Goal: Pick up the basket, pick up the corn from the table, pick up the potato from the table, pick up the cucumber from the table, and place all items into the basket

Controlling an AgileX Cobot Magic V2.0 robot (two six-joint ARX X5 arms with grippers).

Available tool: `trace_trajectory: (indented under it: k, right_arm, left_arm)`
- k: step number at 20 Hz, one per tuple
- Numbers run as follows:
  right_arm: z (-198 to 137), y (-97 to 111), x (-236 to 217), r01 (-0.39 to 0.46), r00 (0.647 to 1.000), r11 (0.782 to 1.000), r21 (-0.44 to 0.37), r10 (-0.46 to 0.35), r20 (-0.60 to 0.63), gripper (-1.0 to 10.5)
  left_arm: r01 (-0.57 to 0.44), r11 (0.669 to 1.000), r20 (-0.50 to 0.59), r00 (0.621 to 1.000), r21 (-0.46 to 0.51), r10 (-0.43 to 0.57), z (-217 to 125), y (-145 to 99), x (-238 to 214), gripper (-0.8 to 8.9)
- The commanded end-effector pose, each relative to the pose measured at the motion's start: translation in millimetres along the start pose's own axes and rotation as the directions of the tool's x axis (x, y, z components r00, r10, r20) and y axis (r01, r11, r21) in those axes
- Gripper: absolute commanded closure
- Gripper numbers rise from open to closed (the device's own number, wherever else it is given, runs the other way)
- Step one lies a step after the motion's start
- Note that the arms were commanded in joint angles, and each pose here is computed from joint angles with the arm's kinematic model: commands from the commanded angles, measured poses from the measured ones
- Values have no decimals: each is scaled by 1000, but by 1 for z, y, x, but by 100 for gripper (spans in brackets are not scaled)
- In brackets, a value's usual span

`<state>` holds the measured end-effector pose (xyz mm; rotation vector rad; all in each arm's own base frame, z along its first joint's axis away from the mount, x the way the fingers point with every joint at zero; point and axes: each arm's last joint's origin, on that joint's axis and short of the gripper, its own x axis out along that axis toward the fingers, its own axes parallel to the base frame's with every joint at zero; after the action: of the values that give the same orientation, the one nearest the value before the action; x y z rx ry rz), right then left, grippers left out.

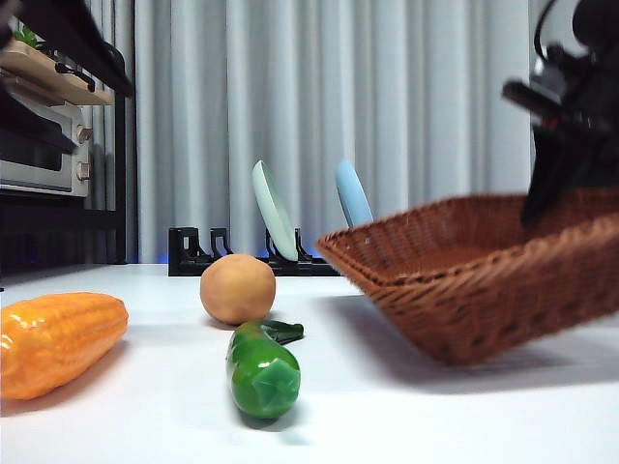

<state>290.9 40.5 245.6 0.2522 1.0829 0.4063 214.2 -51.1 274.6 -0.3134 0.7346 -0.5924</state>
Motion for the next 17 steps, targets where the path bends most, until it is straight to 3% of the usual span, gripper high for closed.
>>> trace_trajectory:
  k: [1,4,6,9,13,17]
  right_arm:
    - [16,13,-25,-17,998,1000,-24,19,66,958]
    - [33,28,-54,-23,989,998,-61,32,147,958]
    - [42,36,-70,-24,981,996,-82,39,190,958]
    - [50,44,-87,-24,973,995,-100,46,226,958]
    - [54,47,-93,-23,968,993,-112,50,248,958]
    - [54,47,-93,-19,967,993,-121,49,249,958]
  left_arm:
    - [-8,1000,-14,1000,5,8,2,-3,21,399]
    - [-41,999,-62,997,11,42,3,-9,50,397]
    - [-75,997,-104,992,16,76,7,-12,70,317]
    - [-95,995,-184,978,19,97,19,-15,102,310]
    - [-198,979,-259,945,38,201,31,-15,135,310]
    - [-219,976,-329,922,-7,205,27,-10,161,310]
